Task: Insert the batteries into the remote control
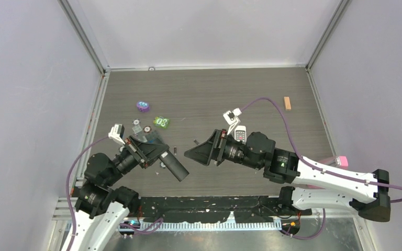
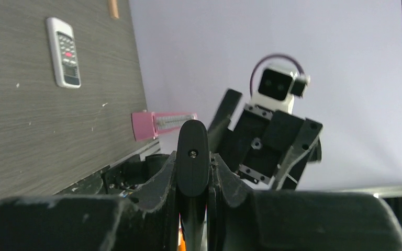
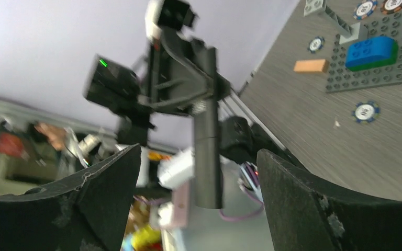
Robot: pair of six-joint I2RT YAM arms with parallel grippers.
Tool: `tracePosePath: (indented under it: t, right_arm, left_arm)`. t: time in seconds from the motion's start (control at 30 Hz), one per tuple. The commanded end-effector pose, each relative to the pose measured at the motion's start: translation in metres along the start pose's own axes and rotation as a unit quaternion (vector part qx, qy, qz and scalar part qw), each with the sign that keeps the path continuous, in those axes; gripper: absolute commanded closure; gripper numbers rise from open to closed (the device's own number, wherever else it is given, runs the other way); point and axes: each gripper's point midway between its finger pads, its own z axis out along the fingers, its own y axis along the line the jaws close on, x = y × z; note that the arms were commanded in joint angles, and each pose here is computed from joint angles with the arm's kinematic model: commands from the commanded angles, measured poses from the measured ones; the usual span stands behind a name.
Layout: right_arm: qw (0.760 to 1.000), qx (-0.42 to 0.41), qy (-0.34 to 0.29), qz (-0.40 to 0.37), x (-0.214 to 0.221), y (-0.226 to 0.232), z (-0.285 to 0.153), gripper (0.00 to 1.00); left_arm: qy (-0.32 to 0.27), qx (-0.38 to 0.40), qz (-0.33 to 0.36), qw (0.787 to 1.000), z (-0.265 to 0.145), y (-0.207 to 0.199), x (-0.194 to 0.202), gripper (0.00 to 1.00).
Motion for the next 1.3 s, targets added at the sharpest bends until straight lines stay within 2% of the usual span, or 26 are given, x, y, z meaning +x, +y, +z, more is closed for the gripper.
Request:
tracePosePath:
  t: [0.0, 0.13, 0.33, 0.5, 0.63, 0.67, 0.7, 0.73, 0.8, 0.83, 0.9, 1.0, 1.03, 1.13, 1.27]
  right_arm:
    - [0.983, -0.055, 0.118, -0.126, 0.029, 0.020, -0.010, 0.14]
    - [0.966, -0.108, 0.180, -0.152, 0.052, 0.032, -0.006, 0.15]
    - [0.956, -0.156, 0.203, -0.143, 0.068, 0.049, 0.006, 0.24]
    - [0.958, -0.153, 0.210, -0.119, 0.076, 0.044, 0.017, 0.37]
    - [0.963, -0.149, 0.200, -0.104, 0.077, 0.039, 0.020, 0.51]
    - [0.964, -0.148, 0.196, -0.099, 0.077, 0.038, 0.021, 0.59]
    - [0.965, -0.147, 0.196, -0.097, 0.077, 0.038, 0.021, 0.63]
    - [0.966, -0.144, 0.194, -0.096, 0.077, 0.036, 0.021, 0.75]
    - [0.968, -0.136, 0.191, -0.092, 0.076, 0.033, 0.021, 0.89]
    - [0.968, -0.133, 0.191, -0.091, 0.077, 0.031, 0.021, 0.91]
    - [0.970, -0.125, 0.187, -0.089, 0.076, 0.028, 0.021, 0.94]
    - [0.974, -0.108, 0.175, -0.090, 0.071, 0.023, 0.022, 0.95]
    - [0.976, -0.098, 0.170, -0.091, 0.069, 0.019, 0.022, 0.94]
    - [0.982, -0.062, 0.149, -0.098, 0.058, 0.007, 0.017, 0.95]
    - [0.985, 0.066, 0.116, -0.110, 0.034, -0.049, 0.001, 0.95]
  left_arm:
    - [0.095, 0.078, 0.146, 0.982, -0.022, -0.048, 0.032, 1.00]
    - [0.142, 0.101, 0.177, 0.969, -0.025, -0.055, 0.045, 1.00]
    - [0.166, 0.122, 0.190, 0.960, -0.024, -0.061, 0.050, 1.00]
    - [0.174, 0.133, 0.204, 0.954, -0.025, -0.072, 0.052, 1.00]
    - [0.179, 0.127, 0.205, 0.954, -0.024, -0.069, 0.052, 1.00]
    - [0.180, 0.121, 0.205, 0.954, -0.024, -0.067, 0.052, 0.98]
    - [0.182, 0.120, 0.205, 0.954, -0.024, -0.066, 0.052, 0.96]
    - [0.182, 0.116, 0.205, 0.955, -0.024, -0.065, 0.052, 0.91]
    - [0.178, 0.109, 0.209, 0.955, -0.024, -0.063, 0.051, 0.78]
    - [0.175, 0.106, 0.211, 0.956, -0.024, -0.062, 0.050, 0.69]
    - [0.168, 0.101, 0.214, 0.957, -0.023, -0.060, 0.048, 0.40]
    - [0.147, 0.072, 0.230, 0.959, -0.021, -0.051, 0.041, 0.06]
    - [0.139, 0.056, 0.235, 0.960, -0.020, -0.045, 0.037, 0.01]
    - [0.115, 0.000, 0.246, 0.963, -0.019, -0.026, 0.026, 0.01]
    - [0.086, -0.093, 0.257, 0.958, -0.025, 0.005, 0.010, 0.00]
